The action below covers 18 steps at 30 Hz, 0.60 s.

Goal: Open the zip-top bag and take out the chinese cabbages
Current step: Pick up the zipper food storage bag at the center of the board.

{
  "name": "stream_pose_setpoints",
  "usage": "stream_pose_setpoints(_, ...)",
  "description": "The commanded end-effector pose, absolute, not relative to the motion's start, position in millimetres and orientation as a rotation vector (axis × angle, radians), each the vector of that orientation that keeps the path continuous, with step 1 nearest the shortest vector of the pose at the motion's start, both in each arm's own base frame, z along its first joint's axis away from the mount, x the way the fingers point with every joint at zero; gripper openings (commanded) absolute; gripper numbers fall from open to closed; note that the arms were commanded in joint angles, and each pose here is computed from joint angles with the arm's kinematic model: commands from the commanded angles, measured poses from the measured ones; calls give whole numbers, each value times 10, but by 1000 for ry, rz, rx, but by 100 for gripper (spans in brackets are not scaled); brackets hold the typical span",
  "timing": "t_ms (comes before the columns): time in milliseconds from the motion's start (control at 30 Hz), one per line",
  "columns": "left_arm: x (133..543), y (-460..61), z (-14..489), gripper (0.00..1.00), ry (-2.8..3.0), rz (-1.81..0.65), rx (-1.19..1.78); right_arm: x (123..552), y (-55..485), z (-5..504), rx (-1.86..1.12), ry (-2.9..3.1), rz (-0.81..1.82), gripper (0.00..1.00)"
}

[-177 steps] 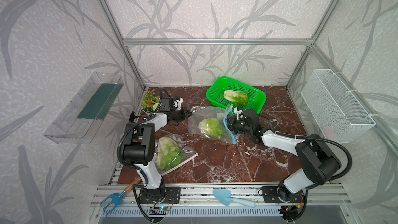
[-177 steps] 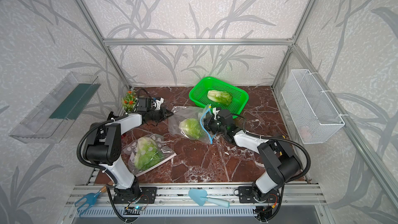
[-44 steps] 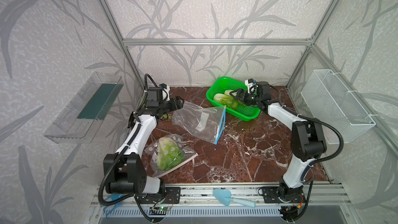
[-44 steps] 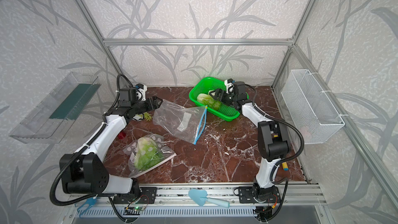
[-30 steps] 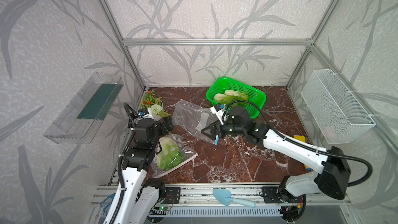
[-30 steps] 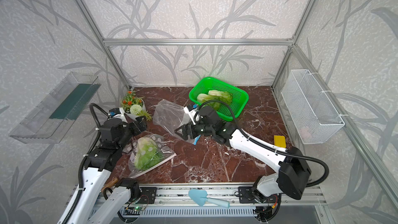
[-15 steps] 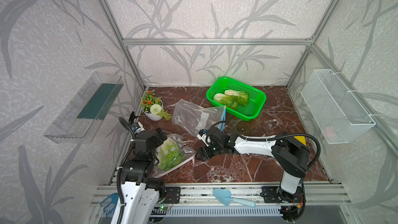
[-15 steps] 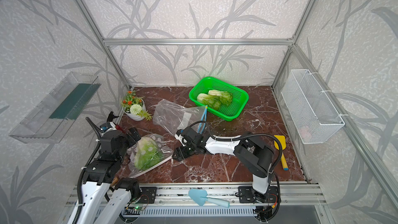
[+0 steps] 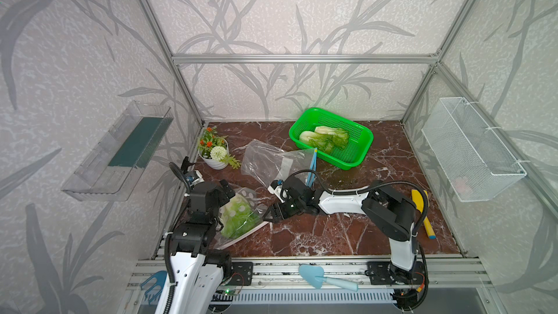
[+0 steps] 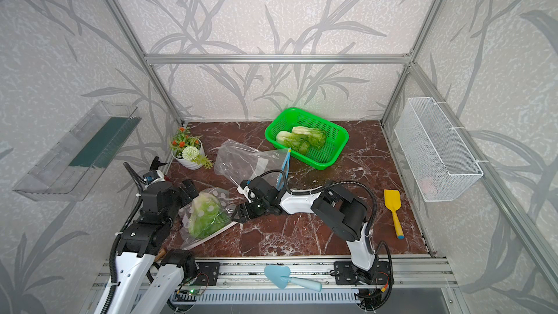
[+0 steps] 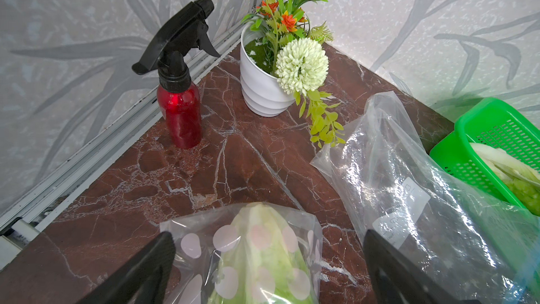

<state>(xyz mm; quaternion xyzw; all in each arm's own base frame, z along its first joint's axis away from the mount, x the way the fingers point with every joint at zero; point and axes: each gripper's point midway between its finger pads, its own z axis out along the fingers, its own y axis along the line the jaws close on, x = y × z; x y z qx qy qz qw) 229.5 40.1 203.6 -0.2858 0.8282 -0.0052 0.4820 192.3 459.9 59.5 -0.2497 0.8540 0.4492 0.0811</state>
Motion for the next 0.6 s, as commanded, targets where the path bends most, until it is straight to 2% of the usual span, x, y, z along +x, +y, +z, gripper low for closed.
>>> stream_pose_setpoints(0,2285,415,1994,99,2029,-4,-702,1949,4621,856,-714,2484,1443,75)
stream_pose_setpoints(100,2291,422,1990,99,2027,1,-701,1972,4666,854,-704,2491,1467,69)
stream_pose_setpoints(467,2290,438,2037,99,2018,9,-691,1927,4794,797,-628,2532,1619,27)
stream_pose_setpoints(533,2297,432,2030,99,2022,7,-691,1921,4806,802,-621,2546,1629,28)
stream_pose_setpoints(567,2301,429,2032,99,2023,6,-690,1918,4795,775,-630,2564,1608,39)
